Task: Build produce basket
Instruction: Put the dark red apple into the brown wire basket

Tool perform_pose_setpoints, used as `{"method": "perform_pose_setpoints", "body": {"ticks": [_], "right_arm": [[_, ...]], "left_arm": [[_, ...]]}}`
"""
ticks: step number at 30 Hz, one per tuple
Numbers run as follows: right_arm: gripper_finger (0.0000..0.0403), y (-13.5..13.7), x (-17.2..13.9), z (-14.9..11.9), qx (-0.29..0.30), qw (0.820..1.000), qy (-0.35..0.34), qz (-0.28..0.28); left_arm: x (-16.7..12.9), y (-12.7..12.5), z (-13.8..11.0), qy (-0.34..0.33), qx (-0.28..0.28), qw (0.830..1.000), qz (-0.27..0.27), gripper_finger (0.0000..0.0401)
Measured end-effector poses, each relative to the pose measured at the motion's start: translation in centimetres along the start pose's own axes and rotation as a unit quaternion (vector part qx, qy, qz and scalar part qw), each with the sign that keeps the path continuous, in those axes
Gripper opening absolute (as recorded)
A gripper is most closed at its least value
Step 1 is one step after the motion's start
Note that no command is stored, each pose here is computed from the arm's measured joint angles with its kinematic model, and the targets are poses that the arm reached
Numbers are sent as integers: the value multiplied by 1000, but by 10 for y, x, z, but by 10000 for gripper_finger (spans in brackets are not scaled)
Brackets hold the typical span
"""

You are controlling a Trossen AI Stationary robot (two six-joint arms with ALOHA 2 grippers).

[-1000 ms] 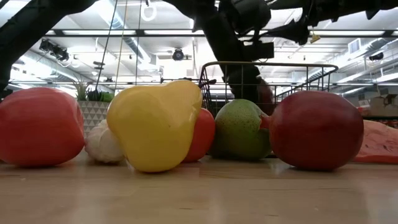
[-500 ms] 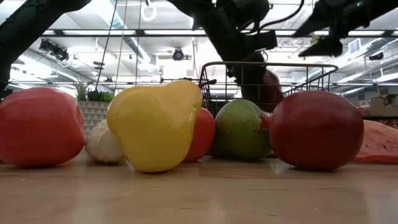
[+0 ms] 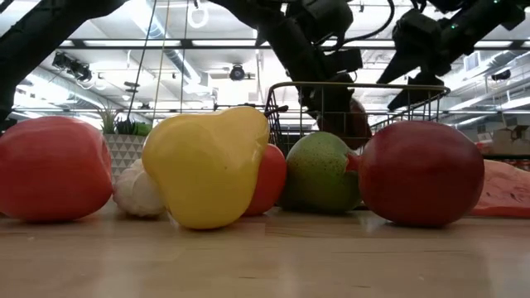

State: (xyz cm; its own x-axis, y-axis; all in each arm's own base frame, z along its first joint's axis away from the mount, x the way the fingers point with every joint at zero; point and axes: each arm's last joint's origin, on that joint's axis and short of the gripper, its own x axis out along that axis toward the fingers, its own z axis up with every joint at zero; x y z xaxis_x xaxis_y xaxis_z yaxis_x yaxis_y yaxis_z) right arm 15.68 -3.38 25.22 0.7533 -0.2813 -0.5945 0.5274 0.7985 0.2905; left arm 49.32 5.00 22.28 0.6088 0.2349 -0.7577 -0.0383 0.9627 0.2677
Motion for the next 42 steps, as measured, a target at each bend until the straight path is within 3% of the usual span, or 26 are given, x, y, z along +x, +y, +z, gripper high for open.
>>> {"method": "perform_pose_setpoints", "body": {"ticks": [4,9,25,42], "right_arm": [[400,7,10,-4,-12,1000,22,5],[400,15,19,1,-31,999,-9,-2],[400,19,40,-1,-80,994,2,-79],[400,17,38,-3,-82,993,6,-90]], "left_arm": [[0,-1,0,1,6,1000,-2,400],[0,-2,1,-3,5,1000,-1,400],[-1,1,5,-24,-7,1000,7,400],[-8,-2,11,-43,5,999,13,400]]}}
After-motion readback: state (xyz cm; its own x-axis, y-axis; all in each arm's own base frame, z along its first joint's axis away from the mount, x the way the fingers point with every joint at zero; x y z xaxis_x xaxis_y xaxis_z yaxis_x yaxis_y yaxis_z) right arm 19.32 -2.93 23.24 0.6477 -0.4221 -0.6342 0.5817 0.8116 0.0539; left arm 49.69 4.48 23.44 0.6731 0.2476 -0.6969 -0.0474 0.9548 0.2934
